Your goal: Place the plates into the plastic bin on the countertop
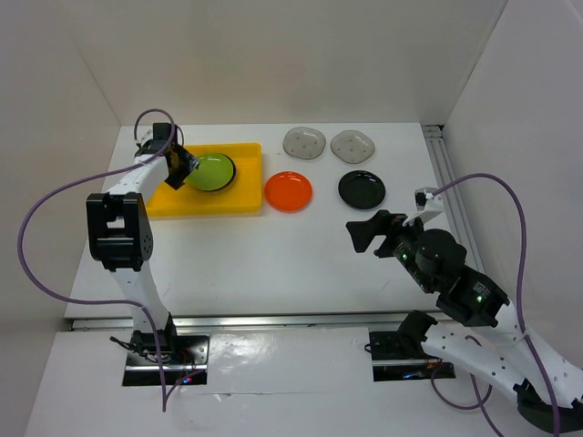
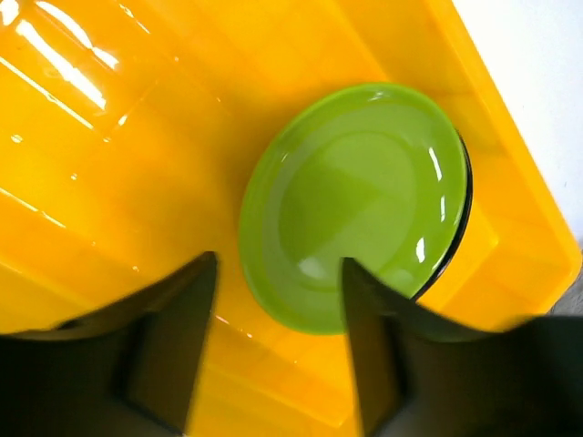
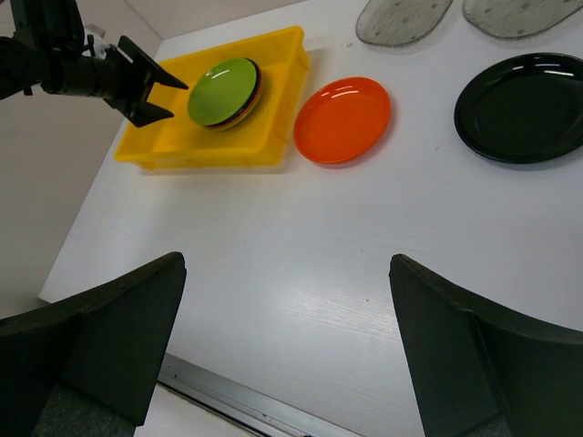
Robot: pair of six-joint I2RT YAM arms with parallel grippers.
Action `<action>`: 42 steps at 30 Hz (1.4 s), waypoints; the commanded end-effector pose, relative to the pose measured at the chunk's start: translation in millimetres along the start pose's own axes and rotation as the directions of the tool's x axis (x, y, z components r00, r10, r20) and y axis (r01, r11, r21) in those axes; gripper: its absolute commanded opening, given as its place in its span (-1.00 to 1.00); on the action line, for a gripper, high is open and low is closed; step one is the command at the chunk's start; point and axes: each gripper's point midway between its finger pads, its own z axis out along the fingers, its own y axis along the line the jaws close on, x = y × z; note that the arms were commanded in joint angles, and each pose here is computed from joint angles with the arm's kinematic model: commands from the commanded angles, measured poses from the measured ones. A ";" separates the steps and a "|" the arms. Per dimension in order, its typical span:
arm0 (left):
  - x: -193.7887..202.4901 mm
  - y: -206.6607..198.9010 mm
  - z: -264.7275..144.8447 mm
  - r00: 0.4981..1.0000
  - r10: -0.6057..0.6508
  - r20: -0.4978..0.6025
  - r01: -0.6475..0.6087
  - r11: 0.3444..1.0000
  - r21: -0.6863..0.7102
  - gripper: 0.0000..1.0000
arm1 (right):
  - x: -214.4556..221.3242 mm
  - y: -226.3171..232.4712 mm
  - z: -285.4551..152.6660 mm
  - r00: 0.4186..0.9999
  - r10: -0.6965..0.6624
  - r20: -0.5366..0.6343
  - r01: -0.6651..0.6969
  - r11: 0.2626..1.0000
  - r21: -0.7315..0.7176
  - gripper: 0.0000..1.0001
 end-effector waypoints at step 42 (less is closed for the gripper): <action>426.8 -234.8 -66.8 0.882 0.383 -0.276 -0.120 0.747 0.654 0.96 | -60.7 -9.8 -57.3 0.990 0.061 0.125 -0.065 0.997 0.030 1.00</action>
